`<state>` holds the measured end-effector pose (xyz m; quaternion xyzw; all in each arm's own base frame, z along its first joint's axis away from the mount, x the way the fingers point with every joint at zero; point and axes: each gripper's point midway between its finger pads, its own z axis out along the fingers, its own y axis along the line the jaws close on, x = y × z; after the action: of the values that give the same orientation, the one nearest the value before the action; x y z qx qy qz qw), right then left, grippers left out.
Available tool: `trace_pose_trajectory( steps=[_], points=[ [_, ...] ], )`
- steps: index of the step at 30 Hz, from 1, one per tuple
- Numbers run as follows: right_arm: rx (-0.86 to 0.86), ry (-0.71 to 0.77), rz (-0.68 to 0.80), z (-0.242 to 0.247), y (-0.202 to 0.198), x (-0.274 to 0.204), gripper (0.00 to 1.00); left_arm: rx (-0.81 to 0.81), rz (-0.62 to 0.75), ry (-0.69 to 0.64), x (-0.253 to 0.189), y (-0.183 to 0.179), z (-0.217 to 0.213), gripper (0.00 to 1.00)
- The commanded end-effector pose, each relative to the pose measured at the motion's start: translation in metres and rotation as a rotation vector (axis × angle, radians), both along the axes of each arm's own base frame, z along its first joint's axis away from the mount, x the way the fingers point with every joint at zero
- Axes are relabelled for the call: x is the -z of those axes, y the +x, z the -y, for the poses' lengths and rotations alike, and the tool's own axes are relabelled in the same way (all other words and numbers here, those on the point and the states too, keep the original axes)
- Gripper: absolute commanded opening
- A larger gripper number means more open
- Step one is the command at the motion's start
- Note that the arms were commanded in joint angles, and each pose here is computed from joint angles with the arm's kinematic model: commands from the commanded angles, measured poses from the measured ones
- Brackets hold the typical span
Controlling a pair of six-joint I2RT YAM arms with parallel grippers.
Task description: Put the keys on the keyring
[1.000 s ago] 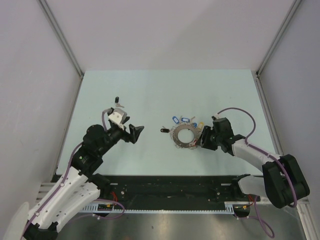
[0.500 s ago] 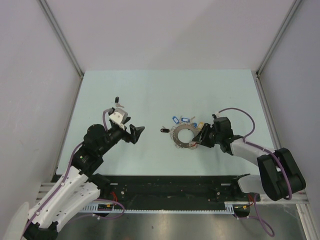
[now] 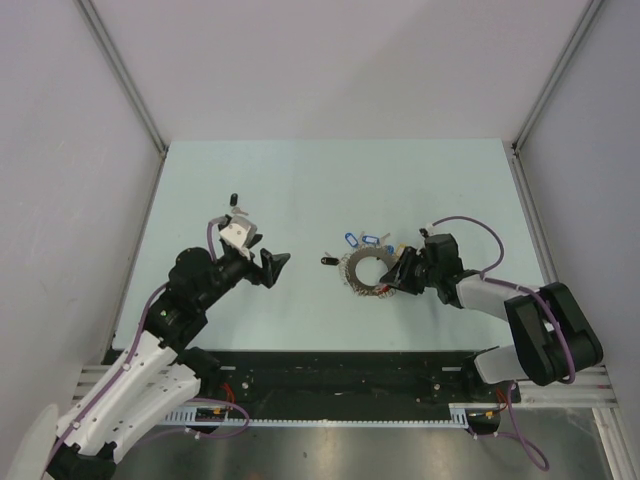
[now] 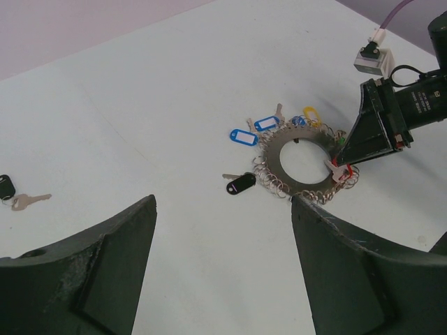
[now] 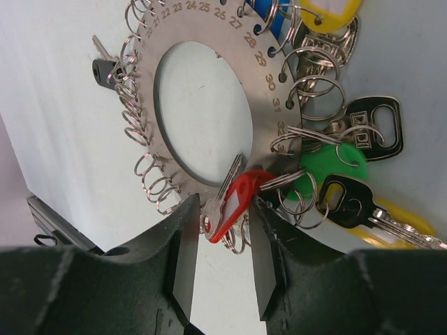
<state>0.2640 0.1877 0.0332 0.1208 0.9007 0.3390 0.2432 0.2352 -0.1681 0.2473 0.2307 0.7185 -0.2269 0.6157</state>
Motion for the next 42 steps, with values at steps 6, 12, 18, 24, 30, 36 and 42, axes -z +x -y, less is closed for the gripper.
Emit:
trace_pose_trajectory(
  steps=[6,12,18,24,30,36,42],
  points=[
    [-0.014,0.002,0.03,-0.003,0.008,-0.001,0.37,0.014,0.022,-0.025,-0.012,0.001,0.003,0.82],
    [-0.029,-0.057,0.023,-0.001,0.013,0.001,0.35,0.019,0.016,-0.023,-0.011,0.001,0.004,0.83],
    [-0.081,-0.115,0.014,-0.008,0.009,0.005,0.35,0.022,0.017,-0.024,-0.012,0.001,0.004,0.82],
    [-0.143,-0.23,0.006,-0.012,0.005,0.013,0.36,0.028,0.017,-0.024,-0.012,0.0,0.005,0.82],
    [-0.21,-0.302,0.008,-0.02,0.002,0.017,0.36,0.025,0.02,-0.026,-0.013,0.0,0.004,0.83],
    [-0.276,-0.346,-0.003,-0.027,0.0,0.023,0.29,0.031,0.013,-0.027,-0.011,-0.001,0.005,0.82],
    [-0.297,-0.324,0.083,-0.036,0.006,-0.003,0.06,0.034,0.015,-0.026,-0.012,0.0,0.006,0.82]
  ],
)
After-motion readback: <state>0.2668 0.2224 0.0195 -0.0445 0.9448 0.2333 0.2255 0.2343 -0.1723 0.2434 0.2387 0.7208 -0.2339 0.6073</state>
